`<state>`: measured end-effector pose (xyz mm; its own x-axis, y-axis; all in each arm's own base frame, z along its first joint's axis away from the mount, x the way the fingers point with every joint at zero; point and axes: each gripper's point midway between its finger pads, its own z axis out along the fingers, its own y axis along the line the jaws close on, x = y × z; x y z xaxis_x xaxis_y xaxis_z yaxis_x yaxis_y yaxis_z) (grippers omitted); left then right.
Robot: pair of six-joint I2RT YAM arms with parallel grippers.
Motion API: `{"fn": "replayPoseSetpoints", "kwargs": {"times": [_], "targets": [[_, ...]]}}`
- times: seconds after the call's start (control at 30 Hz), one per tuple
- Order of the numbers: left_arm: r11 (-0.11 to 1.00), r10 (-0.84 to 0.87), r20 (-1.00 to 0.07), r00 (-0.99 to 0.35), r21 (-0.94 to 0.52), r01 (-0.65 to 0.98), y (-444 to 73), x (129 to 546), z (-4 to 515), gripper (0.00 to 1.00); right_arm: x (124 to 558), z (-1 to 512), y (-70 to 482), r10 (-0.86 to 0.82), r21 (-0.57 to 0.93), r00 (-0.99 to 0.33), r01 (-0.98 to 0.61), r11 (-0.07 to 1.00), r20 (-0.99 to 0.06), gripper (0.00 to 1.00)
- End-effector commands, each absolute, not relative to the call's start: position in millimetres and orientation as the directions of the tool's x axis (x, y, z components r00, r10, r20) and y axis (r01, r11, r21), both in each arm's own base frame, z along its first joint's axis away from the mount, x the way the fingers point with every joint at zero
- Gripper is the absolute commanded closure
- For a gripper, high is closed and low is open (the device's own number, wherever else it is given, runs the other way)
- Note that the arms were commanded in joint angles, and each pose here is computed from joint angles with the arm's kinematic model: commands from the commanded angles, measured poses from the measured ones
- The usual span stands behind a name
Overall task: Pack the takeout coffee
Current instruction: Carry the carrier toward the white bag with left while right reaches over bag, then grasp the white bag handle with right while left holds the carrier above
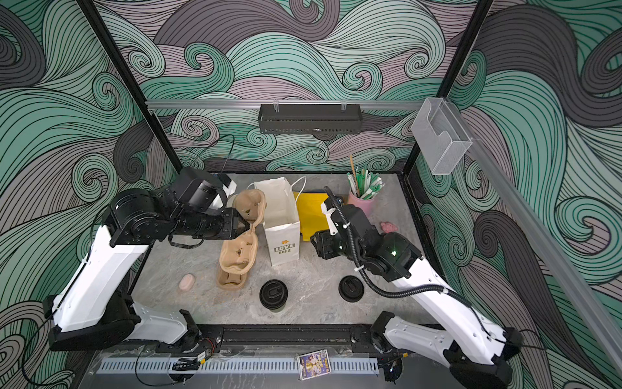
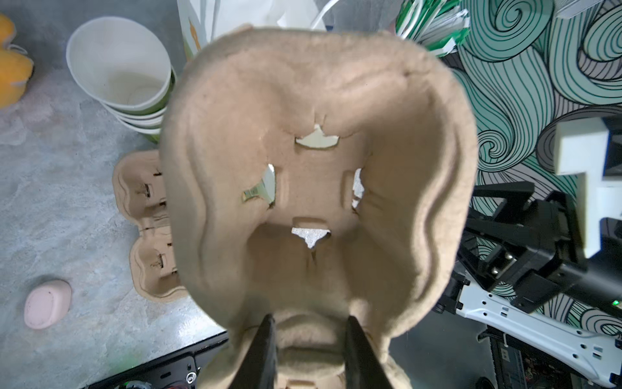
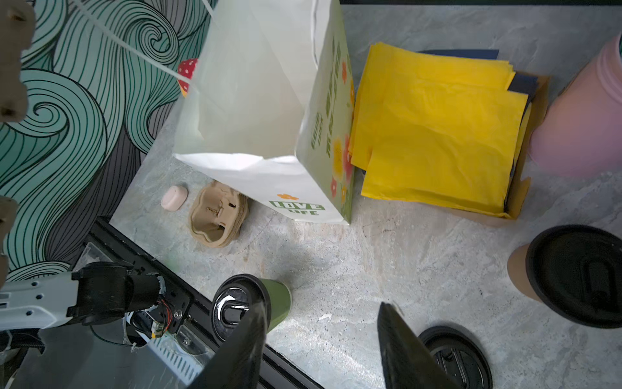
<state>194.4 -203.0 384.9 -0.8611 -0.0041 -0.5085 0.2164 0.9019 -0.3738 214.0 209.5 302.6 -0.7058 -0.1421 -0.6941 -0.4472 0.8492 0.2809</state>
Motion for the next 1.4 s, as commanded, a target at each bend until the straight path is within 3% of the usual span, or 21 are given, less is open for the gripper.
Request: {"fn": "replayPoseSetpoints", "kwargs": {"times": [0.0,0.17,0.6,0.93,1.37], "targets": [[0.905,0.013,-0.571,-0.821,-0.342,0.252,-207,207,397,1.00,228,313,218,-0.183,0.243,-0.672,-0.488,0.838,-0.717,0.43],[0.916,0.021,-0.604,-0.796,-0.307,0.258,-221,228,404,1.00,263,326,228,-0.172,0.198,-0.645,-0.460,0.865,-0.745,0.42],[0.922,-0.021,-0.672,-0.740,-0.300,0.246,-257,290,414,1.00,329,344,260,-0.070,0.248,-0.601,-0.430,0.868,-0.796,0.43],[0.922,-0.084,-0.631,-0.772,-0.343,0.181,-262,316,398,1.00,354,339,266,-0.045,0.240,-0.588,-0.396,0.886,-0.808,0.61],[0.917,-0.138,-0.588,-0.797,-0.379,0.122,-263,341,382,1.00,351,333,274,-0.004,0.307,-0.619,-0.396,0.866,-0.785,0.89]]}}
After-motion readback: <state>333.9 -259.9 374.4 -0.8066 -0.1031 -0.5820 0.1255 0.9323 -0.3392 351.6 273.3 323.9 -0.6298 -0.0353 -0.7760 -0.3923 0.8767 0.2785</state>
